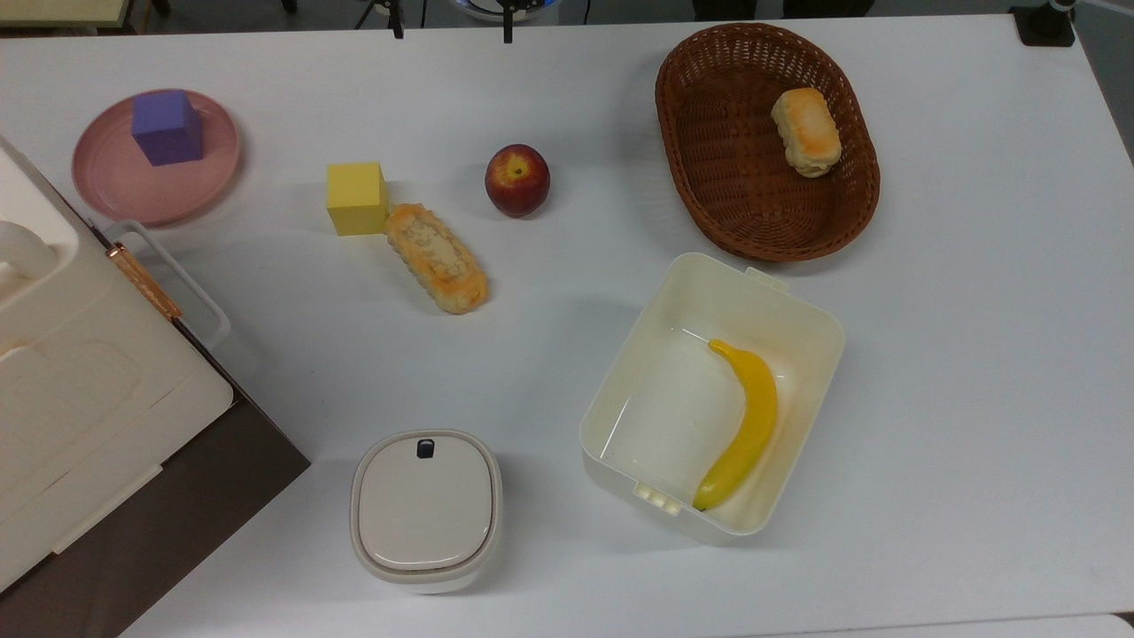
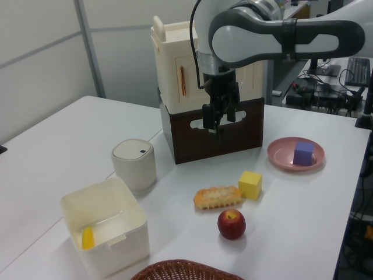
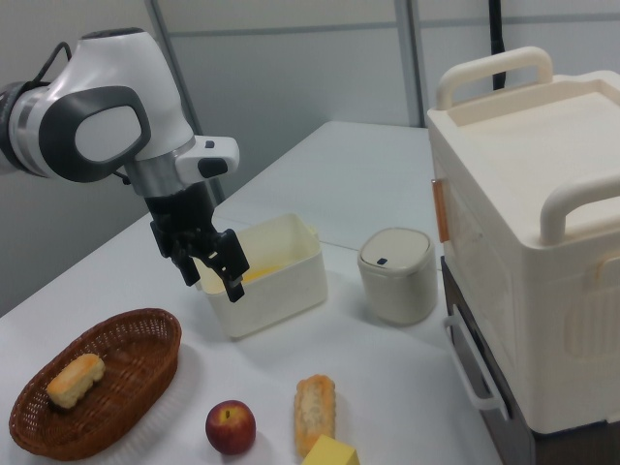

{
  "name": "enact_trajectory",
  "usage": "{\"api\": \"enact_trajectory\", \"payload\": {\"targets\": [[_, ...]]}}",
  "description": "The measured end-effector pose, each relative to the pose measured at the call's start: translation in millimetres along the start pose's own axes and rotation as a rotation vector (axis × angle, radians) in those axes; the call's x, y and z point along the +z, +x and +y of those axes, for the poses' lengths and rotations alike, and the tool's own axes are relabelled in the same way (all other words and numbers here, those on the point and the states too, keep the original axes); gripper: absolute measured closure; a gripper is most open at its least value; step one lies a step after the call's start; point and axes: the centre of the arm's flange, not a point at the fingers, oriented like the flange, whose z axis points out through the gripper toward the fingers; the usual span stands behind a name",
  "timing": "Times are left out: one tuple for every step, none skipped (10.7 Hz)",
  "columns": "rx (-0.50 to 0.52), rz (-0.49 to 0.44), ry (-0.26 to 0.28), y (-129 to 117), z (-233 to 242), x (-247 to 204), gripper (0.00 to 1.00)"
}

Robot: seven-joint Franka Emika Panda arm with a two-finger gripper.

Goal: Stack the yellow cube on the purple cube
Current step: 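Move the gripper over the yellow cube and lower it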

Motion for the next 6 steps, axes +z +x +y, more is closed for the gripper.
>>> {"api": "enact_trajectory", "payload": {"targets": [[0.0,0.0,0.0,0.0,-0.1,0.0,0.0],[0.0,-0.008,0.0,-0.8,-0.1,0.7,0.0],[0.0,-0.019,0.0,-2.0,-0.1,1.6,0.0],[0.0,-0.021,0.0,-2.3,0.0,1.9,0.0],[0.0,-0.022,0.0,-2.3,0.2,1.9,0.0],[0.002,-0.022,0.0,-2.3,1.0,1.9,0.0]]}}
